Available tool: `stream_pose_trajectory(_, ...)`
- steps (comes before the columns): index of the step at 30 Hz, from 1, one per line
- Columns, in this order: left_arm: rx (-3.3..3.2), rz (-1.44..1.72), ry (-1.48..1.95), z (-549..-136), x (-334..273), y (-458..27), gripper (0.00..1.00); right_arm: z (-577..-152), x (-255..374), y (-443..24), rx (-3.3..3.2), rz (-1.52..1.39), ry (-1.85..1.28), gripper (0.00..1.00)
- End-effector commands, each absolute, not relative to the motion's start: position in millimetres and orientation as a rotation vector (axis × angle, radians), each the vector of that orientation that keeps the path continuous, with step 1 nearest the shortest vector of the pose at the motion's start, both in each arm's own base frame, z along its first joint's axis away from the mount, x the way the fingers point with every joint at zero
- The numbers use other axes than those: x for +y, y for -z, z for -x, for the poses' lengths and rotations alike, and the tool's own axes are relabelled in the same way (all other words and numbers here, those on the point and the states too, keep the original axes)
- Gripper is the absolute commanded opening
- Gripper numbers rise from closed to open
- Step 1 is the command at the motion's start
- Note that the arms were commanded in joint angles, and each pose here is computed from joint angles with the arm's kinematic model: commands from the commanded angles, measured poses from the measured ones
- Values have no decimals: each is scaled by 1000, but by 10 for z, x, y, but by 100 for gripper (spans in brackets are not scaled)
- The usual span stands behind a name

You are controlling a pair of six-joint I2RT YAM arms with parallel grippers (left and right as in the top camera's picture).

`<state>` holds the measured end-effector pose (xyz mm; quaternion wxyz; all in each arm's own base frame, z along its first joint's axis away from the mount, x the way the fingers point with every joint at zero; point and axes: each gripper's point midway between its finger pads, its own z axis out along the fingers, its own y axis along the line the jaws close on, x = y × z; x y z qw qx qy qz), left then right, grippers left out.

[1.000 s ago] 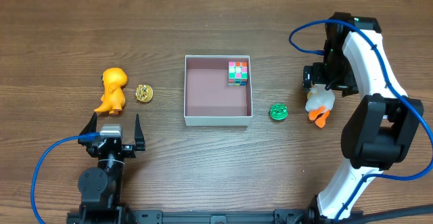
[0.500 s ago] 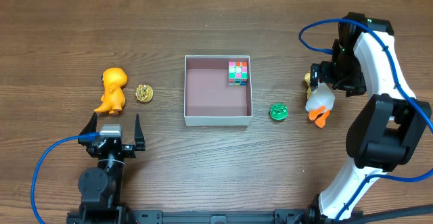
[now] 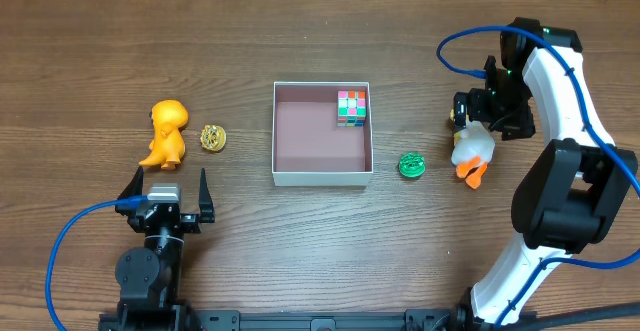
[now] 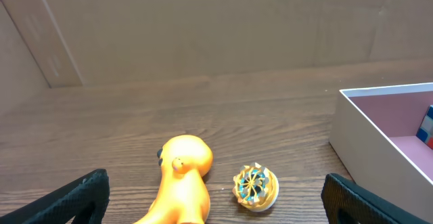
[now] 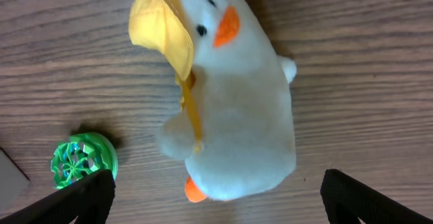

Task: Pack container
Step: 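Lower the right gripper onto the plush duck and close on it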

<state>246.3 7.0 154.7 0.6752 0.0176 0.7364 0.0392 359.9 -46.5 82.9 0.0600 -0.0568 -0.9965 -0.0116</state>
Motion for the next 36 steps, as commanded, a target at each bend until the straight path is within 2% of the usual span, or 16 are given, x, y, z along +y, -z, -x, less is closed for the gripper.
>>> stream_pose_trajectory(1, 1654, -41, -76, -2464, 58, -1544, 100, -3613, -449, -905, -3046, 151, 46, 100)
stream_pose_trajectory(11, 1654, -41, -76, -2464, 58, -1544, 100, -3704, -466, -840, -3086, 84, 43, 100)
stream_pose_trajectory(36, 1653, -41, -76, -2464, 58, -1546, 100, -3401, -443, -337, -3002, 83, 40, 100)
